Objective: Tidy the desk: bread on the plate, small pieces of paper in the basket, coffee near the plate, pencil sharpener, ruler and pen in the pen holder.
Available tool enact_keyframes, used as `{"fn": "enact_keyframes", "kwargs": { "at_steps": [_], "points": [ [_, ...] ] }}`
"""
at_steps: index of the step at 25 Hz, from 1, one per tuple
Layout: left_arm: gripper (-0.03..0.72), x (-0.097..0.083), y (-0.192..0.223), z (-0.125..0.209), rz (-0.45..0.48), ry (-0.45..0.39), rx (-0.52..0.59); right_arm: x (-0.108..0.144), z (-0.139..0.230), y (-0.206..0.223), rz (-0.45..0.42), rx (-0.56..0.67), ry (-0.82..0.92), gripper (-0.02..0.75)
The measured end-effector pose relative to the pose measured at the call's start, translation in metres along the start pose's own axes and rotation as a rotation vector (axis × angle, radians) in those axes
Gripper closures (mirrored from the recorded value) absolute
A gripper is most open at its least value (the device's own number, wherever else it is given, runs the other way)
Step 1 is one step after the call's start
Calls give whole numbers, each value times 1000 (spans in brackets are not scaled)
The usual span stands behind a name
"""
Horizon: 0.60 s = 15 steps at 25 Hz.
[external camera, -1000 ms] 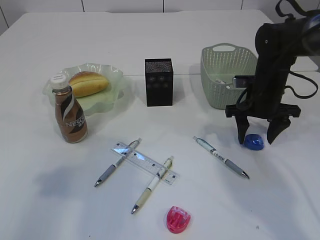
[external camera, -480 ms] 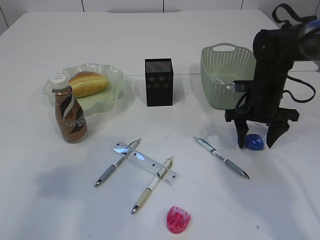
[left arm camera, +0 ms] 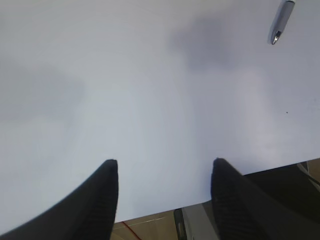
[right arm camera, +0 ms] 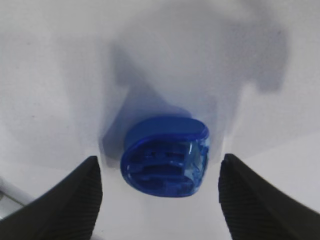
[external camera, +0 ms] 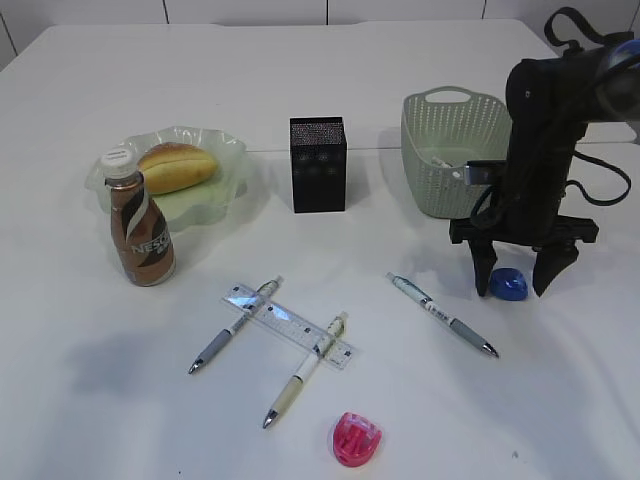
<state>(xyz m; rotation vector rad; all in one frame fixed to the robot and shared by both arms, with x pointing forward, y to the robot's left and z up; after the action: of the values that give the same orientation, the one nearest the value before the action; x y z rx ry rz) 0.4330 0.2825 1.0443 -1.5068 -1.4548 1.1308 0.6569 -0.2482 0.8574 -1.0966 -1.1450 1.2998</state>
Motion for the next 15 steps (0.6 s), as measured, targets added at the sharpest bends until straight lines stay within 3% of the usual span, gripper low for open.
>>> {"fn": "enact_keyframes", "kwargs": {
  "at_steps": [15],
  "points": [
    [276,0,0,0,-1,0,0,0,0,0,0,0,1,173]
  ]
}}
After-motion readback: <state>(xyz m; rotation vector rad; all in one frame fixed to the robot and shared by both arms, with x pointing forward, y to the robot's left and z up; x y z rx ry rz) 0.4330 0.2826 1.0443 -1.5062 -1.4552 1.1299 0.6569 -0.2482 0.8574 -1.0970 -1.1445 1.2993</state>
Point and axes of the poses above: a point on each arm's last joint axis where the gripper is mounted, y pointing out along that axis toward the gripper, x along the wrist's bending axis when the last joint is at zero, z = x × y, the point moved 5 cm from there along y, pointing out along that axis toward the gripper, and after that the axes turned 8 degrees about -y, right-handed, at the moved point
